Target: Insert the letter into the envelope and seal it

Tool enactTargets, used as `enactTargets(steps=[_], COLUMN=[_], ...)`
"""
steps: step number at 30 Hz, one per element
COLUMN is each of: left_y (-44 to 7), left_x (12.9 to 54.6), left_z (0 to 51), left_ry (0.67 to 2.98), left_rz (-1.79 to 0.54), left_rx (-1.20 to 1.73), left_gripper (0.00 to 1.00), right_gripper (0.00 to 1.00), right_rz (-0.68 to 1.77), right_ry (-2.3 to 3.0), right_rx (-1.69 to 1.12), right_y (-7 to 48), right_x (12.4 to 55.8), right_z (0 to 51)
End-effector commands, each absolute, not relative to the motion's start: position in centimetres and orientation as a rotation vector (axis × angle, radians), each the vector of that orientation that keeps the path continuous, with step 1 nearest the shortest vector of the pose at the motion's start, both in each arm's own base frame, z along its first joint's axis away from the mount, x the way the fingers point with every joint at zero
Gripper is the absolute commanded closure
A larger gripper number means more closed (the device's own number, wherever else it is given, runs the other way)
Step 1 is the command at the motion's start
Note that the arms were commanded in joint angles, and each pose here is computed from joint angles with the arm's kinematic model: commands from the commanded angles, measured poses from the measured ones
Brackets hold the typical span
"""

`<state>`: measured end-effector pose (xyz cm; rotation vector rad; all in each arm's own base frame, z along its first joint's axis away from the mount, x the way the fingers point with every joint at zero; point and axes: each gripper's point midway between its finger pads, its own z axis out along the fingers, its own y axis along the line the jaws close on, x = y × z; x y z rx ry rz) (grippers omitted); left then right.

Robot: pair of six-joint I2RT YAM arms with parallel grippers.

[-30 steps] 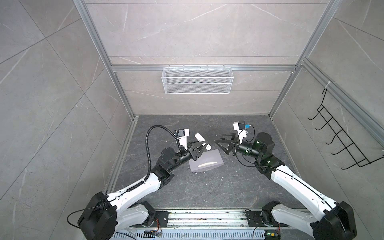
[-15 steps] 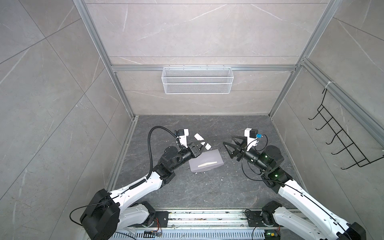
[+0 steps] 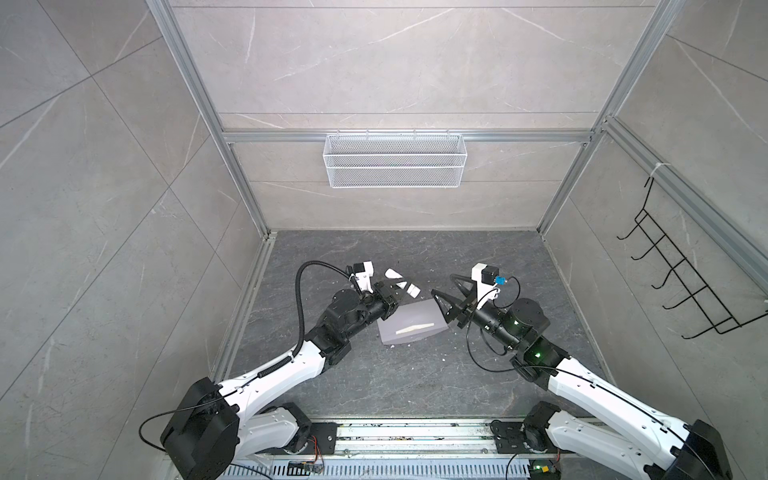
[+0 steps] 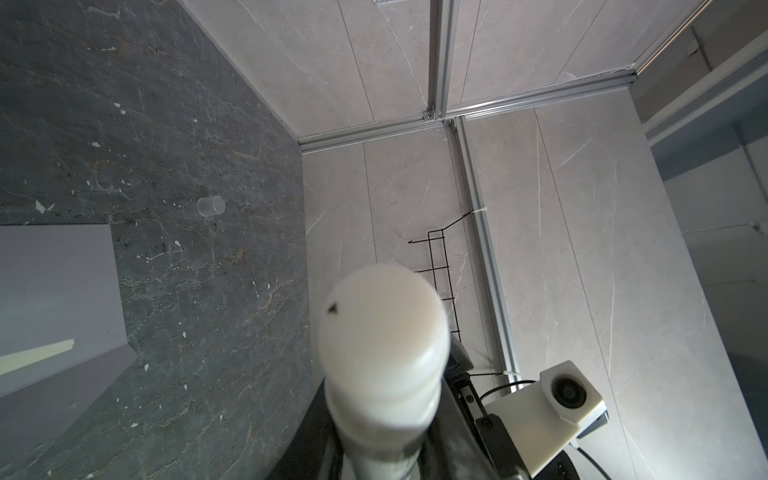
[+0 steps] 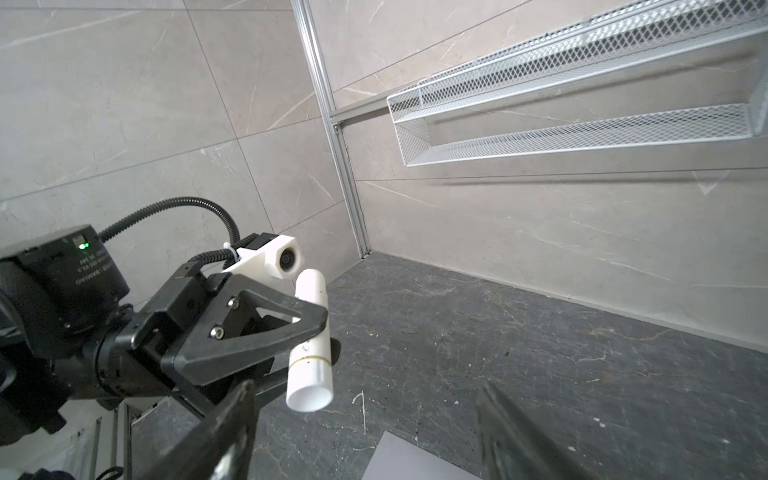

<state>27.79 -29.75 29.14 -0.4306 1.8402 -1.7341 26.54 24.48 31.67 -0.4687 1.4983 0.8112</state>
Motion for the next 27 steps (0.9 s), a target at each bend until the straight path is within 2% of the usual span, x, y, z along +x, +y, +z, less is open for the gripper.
enactTargets(steps=[1,8,27], left_y=[-30.0,-30.5,-30.9], left_x=[28.3,28.4,28.4], left_z=[31.5,31.2,31.4], left_ry=[1.780,1.818,1.823], left_rz=[-1.828,-1.860,-1.871], left_rx=[-0.501,-0.542,-0.518], left_gripper=[1.00,1.00,1.00], right_gripper=[0.17,0.18,0.45], right_rz=[0.752,0.738,0.718], right_ry=[1.455,1.465,1.477], right_rx=[-0.482,-0.515,-0.564], right_y=[25.0,26.6,29.6], right_x=[26.7,26.7,27.2], right_z=[32.9,32.3,31.4])
